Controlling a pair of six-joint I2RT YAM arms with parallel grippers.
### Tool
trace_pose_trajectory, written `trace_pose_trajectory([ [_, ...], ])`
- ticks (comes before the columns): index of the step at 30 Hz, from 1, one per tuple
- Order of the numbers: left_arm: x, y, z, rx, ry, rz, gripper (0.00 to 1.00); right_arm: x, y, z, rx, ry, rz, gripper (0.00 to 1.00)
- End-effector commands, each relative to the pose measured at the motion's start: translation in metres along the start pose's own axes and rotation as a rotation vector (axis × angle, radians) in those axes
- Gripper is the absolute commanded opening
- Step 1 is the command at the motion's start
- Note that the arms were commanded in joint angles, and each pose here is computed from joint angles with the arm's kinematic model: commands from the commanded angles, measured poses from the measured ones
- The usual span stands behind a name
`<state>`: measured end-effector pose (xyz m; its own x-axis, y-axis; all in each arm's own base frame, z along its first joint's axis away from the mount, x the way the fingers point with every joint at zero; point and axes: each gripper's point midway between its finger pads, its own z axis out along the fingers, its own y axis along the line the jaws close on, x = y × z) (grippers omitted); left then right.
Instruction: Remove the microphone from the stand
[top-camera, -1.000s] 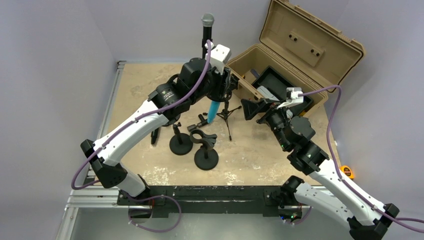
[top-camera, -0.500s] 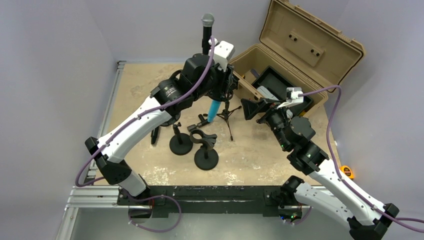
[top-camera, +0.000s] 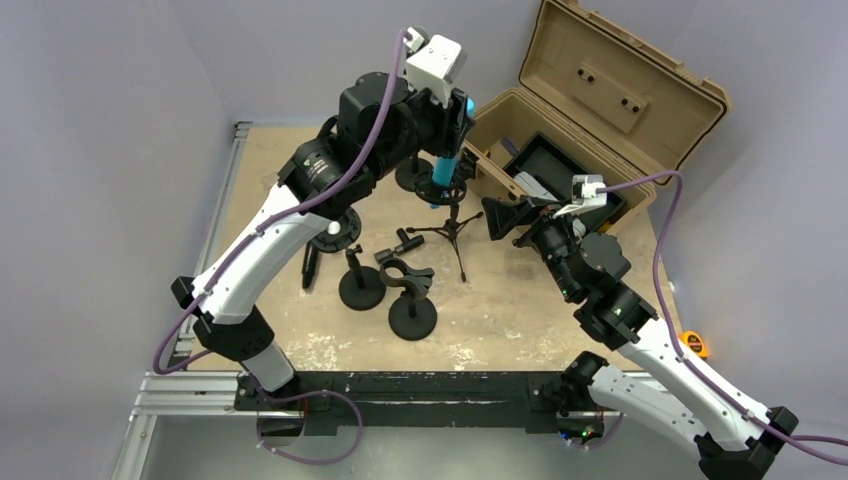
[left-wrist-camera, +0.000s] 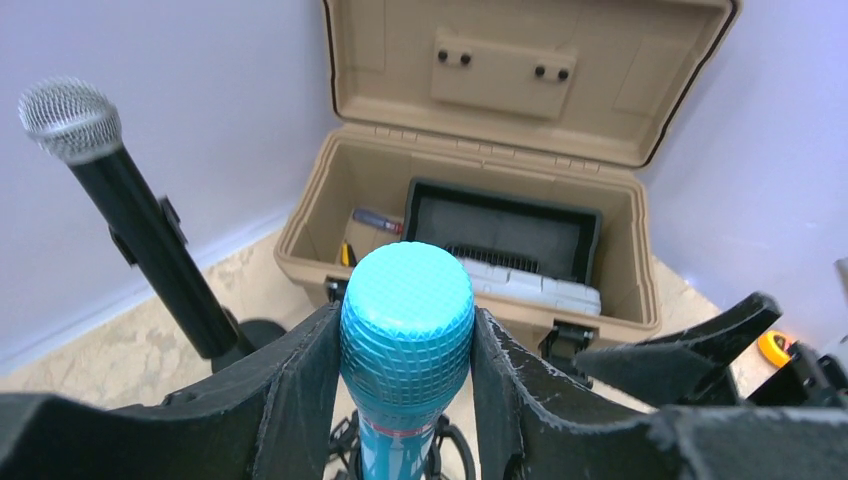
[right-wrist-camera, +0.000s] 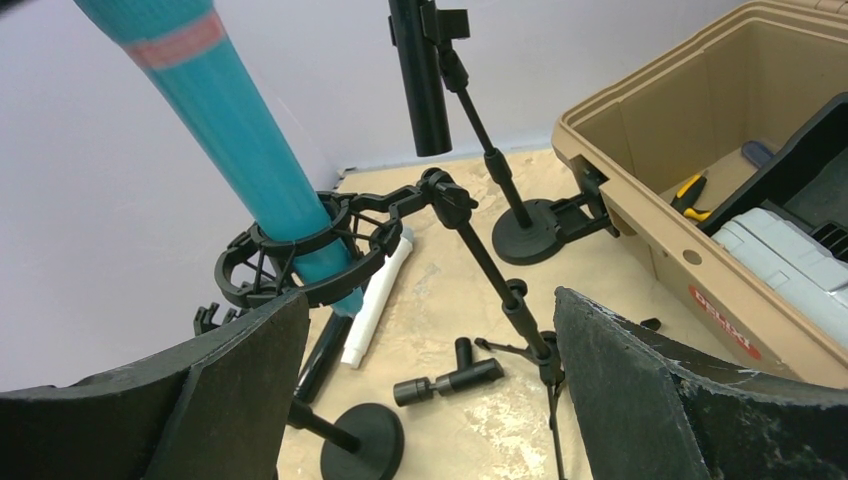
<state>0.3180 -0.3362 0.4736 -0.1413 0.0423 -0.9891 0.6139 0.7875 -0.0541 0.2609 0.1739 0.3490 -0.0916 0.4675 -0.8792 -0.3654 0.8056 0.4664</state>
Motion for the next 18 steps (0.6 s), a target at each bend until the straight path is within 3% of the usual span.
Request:
trace_pose_trajectory([
  [1,-0.062,-0.005,-0.016,0.037,-0.175,0.037,0.00,-0.005,0.000,0.002,-0.006,-0.027,-0.005,0.90],
  [8,-0.117,-0.001,-0.040,0.032,-0.352,0.085,0.00,-0.004,0.000,0.002,-0.005,-0.026,-0.006,0.90],
  [18,-0.165,0.001,-0.093,0.066,-0.501,0.057,0.00,0.000,0.000,0.005,-0.003,-0.015,-0.010,0.90],
])
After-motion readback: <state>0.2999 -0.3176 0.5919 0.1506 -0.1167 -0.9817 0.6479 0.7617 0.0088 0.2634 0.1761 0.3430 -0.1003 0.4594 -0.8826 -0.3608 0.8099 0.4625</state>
